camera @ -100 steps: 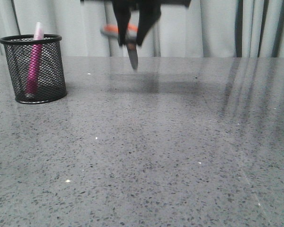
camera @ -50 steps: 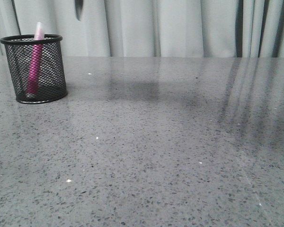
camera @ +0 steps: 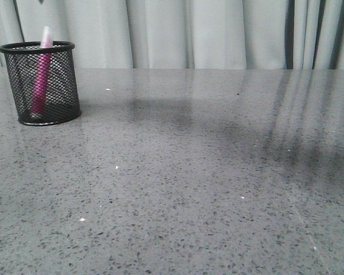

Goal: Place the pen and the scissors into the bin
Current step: 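Lift the scissors and carry them toward the mesh cup with the right gripper, then lower the scissors blades-first into the cup and open the right gripper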

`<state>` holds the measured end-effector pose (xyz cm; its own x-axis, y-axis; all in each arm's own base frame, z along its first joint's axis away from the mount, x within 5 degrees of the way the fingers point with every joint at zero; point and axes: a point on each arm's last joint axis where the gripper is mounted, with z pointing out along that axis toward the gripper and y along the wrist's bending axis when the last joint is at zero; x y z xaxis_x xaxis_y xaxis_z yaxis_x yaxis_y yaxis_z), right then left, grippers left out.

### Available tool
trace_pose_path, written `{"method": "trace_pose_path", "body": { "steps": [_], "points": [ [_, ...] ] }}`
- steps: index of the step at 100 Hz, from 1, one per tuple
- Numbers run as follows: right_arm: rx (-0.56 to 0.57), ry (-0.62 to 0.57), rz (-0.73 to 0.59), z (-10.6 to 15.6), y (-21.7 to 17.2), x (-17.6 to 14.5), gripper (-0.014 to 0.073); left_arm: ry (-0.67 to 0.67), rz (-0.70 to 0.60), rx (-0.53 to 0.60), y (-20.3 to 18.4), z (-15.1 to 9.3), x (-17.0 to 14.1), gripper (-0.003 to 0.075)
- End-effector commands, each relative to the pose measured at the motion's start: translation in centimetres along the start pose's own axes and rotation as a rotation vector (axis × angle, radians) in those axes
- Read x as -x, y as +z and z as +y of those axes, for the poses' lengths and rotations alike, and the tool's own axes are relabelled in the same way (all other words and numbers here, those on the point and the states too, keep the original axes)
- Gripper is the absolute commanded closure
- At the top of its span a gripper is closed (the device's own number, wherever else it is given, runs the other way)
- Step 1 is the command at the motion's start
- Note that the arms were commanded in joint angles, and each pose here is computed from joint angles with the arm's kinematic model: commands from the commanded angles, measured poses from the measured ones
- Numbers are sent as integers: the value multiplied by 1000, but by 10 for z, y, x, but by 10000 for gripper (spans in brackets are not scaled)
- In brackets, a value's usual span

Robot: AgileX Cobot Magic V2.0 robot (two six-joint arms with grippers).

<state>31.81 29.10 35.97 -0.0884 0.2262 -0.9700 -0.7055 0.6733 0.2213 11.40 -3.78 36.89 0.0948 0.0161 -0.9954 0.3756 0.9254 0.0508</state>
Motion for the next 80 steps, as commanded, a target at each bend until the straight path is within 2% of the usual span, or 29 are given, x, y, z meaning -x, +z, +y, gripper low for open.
{"method": "trace_pose_path", "body": {
  "steps": [1,24,39,80],
  "points": [
    [87,-28,-207,10,-2,25,671,-35,-35,12,0,1,10,742],
    [87,-26,-197,-3,15,-8,670,-35,-35,12,0,1,10,742],
    [62,-117,-178,-11,19,-18,670,-35,-35,12,0,1,10,742],
    [47,-116,-132,-19,27,-39,670,-35,-34,7,0,1,10,742]
  ]
}}
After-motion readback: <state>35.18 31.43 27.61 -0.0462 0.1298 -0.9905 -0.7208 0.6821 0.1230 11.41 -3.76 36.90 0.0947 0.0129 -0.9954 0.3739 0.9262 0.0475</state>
